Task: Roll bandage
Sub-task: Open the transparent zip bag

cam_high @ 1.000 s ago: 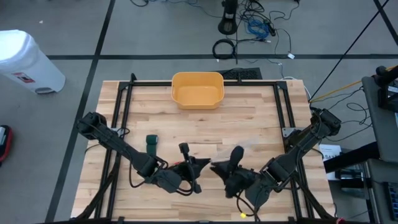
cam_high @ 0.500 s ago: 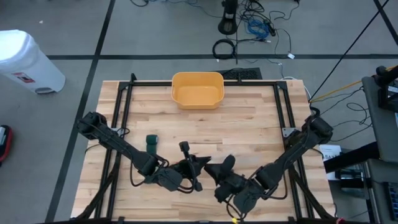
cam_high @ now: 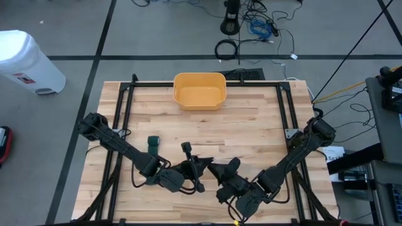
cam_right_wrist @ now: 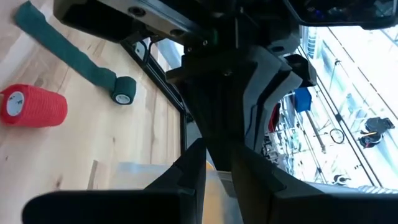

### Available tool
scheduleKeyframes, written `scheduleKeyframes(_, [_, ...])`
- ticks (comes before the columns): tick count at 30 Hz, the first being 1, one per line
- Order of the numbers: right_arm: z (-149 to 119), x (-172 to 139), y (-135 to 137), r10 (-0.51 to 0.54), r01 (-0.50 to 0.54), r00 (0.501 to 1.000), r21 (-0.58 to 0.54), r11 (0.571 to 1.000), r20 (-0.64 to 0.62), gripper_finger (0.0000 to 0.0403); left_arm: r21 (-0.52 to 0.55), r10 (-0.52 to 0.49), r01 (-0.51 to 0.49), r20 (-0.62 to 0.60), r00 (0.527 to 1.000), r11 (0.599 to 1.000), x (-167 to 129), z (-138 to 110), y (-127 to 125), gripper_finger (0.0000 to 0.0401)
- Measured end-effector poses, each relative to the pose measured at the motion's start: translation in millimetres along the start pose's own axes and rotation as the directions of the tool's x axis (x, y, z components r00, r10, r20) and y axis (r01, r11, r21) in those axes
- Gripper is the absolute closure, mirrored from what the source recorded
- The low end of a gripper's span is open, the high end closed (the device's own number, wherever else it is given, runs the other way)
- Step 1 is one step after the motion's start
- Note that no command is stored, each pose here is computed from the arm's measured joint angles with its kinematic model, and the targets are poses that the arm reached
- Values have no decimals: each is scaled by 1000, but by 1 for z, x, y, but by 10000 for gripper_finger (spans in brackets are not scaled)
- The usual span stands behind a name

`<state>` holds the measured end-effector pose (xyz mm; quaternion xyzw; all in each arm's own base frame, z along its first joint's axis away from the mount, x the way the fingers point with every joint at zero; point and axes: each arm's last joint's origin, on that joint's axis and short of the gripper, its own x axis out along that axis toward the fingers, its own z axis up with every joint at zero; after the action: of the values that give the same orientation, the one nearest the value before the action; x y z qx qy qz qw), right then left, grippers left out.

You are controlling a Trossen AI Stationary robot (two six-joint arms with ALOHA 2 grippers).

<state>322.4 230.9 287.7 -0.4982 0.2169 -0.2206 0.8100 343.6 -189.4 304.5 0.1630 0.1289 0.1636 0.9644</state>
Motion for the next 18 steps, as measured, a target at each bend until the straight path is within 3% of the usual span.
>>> scheduleKeyframes(12, [3, -16, -1, 2, -3, 1000, 22, 1000, 28, 341, 61, -56, 58, -32, 998, 996, -8, -1, 0, 395])
scheduleKeyframes(15, [5, -28, -15, 9, -17, 998, 121, 993, 65, 341, 107, -89, 96, -70, 994, 990, -10, -6, -1, 395])
scheduleKeyframes(18, [5, -38, -34, 91, -139, 981, 291, 947, 172, 341, 152, -113, 127, -99, 989, 980, -11, -9, -1, 395])
